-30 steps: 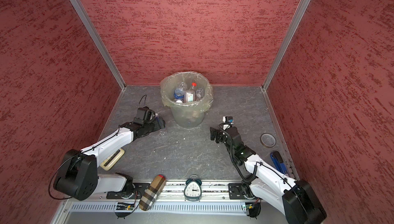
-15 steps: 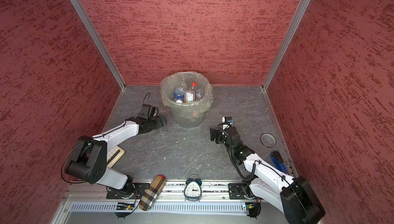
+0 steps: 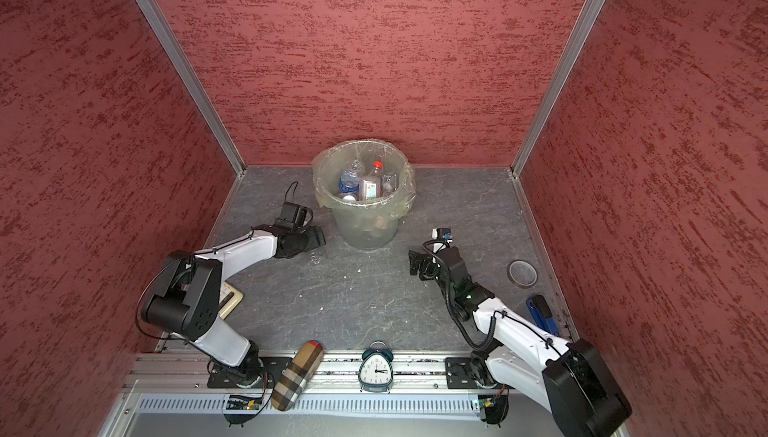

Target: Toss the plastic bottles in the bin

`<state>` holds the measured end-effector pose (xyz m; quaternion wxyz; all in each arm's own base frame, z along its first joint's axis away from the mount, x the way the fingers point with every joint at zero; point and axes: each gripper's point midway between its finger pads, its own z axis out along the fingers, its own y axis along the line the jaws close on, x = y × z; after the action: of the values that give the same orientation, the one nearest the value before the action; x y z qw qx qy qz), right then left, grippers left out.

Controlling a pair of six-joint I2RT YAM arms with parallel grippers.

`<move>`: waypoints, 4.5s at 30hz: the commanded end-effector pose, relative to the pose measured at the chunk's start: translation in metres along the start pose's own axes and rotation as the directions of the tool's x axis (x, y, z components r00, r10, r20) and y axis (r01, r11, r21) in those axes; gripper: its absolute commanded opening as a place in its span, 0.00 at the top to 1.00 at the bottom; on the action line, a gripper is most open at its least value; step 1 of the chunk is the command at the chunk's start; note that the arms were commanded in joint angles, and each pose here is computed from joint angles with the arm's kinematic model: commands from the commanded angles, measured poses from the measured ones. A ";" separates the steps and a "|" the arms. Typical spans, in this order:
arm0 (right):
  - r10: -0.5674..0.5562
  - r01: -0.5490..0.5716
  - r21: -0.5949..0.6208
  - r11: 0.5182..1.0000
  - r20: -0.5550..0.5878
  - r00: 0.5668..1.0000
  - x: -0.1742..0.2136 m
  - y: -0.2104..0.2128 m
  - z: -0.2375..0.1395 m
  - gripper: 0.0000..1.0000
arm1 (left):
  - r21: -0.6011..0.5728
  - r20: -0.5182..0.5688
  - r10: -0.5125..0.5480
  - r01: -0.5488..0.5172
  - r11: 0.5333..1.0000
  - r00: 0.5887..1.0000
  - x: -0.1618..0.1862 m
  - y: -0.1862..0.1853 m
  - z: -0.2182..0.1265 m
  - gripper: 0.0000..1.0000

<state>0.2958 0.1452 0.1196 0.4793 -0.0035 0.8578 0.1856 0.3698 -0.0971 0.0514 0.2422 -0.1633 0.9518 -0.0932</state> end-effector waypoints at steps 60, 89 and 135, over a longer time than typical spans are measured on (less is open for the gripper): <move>-0.016 0.016 0.016 1.000 0.052 0.999 -0.016 0.000 0.005 0.01 | 0.411 0.519 0.133 -0.383 0.827 0.844 0.036 -0.053 -0.242 0.48; -0.023 0.023 0.022 0.999 0.038 0.999 -0.015 -0.001 0.007 0.01 | 0.475 0.647 0.101 -0.504 0.722 0.755 -0.161 -0.239 -0.278 0.00; -0.002 -0.036 0.267 0.963 0.142 0.990 -0.064 -0.046 -0.005 0.01 | 0.362 0.509 -0.154 -0.049 0.931 0.847 -0.103 -0.009 -0.194 0.01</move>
<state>0.3226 0.1109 0.1354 0.5047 0.0471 0.8555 0.1063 0.3670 -0.0635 0.2734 0.5189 -0.1243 0.8179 -0.2152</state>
